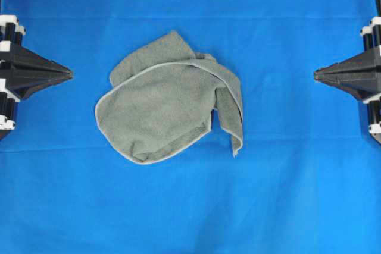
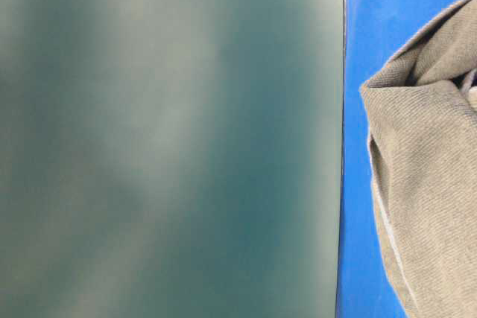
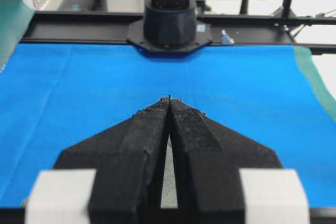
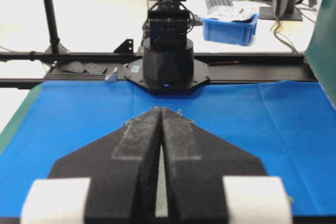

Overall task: Fold a large towel.
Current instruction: 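Reach both grippers in and grasp opposite corners of the grey towel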

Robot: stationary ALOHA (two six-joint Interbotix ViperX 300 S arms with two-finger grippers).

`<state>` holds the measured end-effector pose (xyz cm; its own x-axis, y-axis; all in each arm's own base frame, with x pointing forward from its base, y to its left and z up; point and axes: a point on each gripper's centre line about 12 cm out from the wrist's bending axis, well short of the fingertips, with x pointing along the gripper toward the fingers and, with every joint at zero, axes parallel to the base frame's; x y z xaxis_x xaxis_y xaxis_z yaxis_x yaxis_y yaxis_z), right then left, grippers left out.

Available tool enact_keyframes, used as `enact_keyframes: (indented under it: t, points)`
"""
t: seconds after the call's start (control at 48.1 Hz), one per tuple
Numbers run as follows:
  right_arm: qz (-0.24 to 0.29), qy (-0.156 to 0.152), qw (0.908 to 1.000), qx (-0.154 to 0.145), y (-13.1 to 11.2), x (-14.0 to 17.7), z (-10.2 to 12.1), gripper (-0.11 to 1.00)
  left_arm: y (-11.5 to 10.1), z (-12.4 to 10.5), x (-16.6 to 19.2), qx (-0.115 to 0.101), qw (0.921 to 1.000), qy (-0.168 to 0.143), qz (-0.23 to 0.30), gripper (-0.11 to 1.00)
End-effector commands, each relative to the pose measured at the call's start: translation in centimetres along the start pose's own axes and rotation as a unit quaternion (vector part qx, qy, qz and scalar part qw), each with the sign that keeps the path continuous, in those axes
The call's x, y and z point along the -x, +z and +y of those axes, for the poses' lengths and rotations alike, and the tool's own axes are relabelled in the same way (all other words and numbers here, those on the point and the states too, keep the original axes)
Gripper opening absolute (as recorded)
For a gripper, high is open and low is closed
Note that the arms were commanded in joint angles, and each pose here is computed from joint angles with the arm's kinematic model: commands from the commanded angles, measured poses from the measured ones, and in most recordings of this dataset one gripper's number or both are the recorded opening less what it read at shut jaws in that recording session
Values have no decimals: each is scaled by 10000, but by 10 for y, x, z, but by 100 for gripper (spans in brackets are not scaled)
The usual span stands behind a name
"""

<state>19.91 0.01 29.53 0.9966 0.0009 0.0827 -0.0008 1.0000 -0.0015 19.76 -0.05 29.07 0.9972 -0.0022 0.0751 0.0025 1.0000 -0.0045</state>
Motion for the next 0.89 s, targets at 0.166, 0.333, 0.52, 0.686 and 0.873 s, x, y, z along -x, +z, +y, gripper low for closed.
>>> enact_keyframes:
  t: [0.166,0.333,0.52,0.686,0.873]
  points:
    - [695,168,9970,-308,3,-16,8,0,-19,-3,-13,801,9933,13,830,0]
    - [1692,374,9816,-802,-23,-29,24,0,-47,-22,-18,1556,9740,-227,1633,0]
    - [2581,357,9560,-1348,-63,-45,38,0,-81,-36,-18,2152,9455,-218,2434,0]
    - [3465,51,9216,-1747,-103,-64,44,0,-113,-35,-17,2409,9221,80,3025,2]
    - [4179,-181,8912,-1756,-147,-88,48,23,-146,-24,-21,2406,8991,533,3618,47]
